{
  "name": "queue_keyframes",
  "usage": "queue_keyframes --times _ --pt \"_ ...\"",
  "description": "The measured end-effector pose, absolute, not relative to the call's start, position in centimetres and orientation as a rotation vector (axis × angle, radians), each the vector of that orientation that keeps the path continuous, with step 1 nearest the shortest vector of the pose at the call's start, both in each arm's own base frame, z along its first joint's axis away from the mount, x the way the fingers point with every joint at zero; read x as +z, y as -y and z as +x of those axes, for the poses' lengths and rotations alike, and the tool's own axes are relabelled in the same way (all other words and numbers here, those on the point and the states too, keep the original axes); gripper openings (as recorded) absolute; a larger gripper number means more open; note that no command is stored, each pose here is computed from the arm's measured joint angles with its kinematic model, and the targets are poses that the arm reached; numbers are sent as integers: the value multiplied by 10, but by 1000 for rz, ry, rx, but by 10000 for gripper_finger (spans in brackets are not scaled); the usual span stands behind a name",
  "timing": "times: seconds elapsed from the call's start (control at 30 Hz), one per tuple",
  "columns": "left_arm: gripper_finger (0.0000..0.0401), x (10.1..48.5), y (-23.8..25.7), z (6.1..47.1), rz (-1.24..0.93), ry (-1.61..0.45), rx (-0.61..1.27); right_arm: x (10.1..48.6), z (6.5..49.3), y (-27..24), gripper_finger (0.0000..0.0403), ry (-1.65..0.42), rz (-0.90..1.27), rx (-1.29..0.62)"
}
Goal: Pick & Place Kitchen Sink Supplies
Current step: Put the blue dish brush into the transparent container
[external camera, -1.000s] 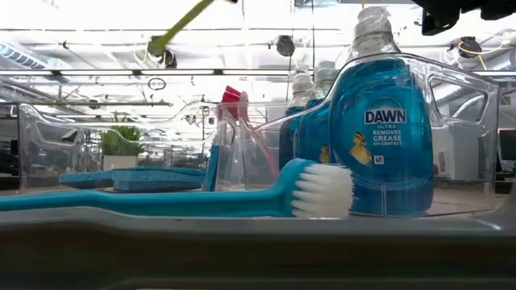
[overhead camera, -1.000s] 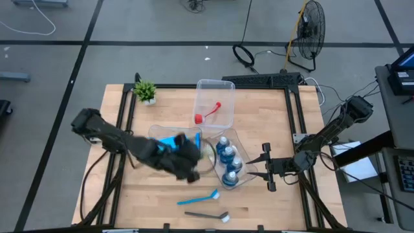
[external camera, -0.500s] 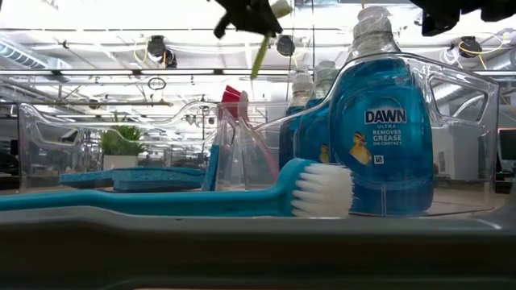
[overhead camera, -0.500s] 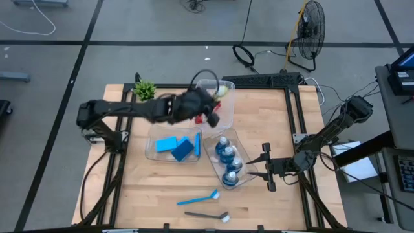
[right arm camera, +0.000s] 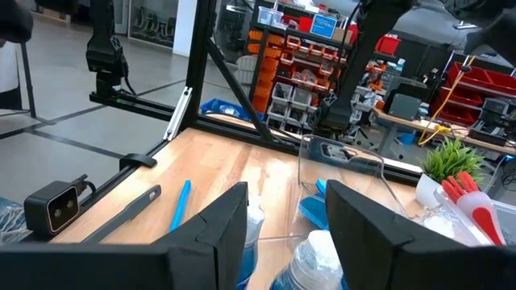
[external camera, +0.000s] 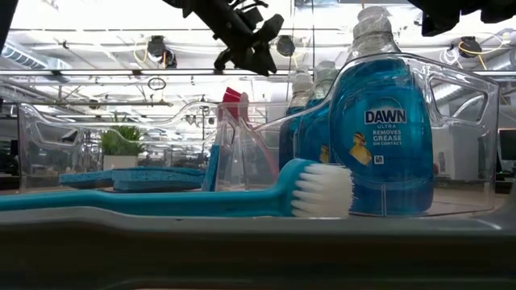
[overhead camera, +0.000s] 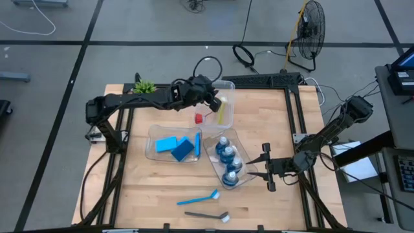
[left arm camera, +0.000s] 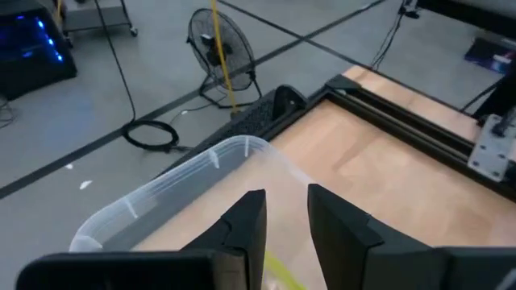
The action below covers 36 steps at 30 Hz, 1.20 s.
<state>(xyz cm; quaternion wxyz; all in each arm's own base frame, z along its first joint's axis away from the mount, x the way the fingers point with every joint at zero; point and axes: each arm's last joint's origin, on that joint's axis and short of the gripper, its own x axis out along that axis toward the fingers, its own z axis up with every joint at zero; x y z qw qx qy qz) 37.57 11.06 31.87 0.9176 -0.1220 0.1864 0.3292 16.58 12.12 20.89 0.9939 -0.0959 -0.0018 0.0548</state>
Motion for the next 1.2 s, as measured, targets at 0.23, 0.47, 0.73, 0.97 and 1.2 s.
queue_keyframes --times 0.23,0.47,0.73,0.97,1.2 --pt "113 323 -78 376 -111 -463 569 209 166 -121 155 2 -197 110" --pt "220 320 12 382 -23 -510 316 209 166 -121 155 3 -209 110" --pt "304 305 127 360 -73 -616 40 209 166 -121 155 4 -206 110" --pt "291 253 193 348 -5 -801 -28 209 166 -121 155 8 -197 109" --pt "266 190 223 352 -84 -1011 -101 211 166 -121 155 18 -191 108"
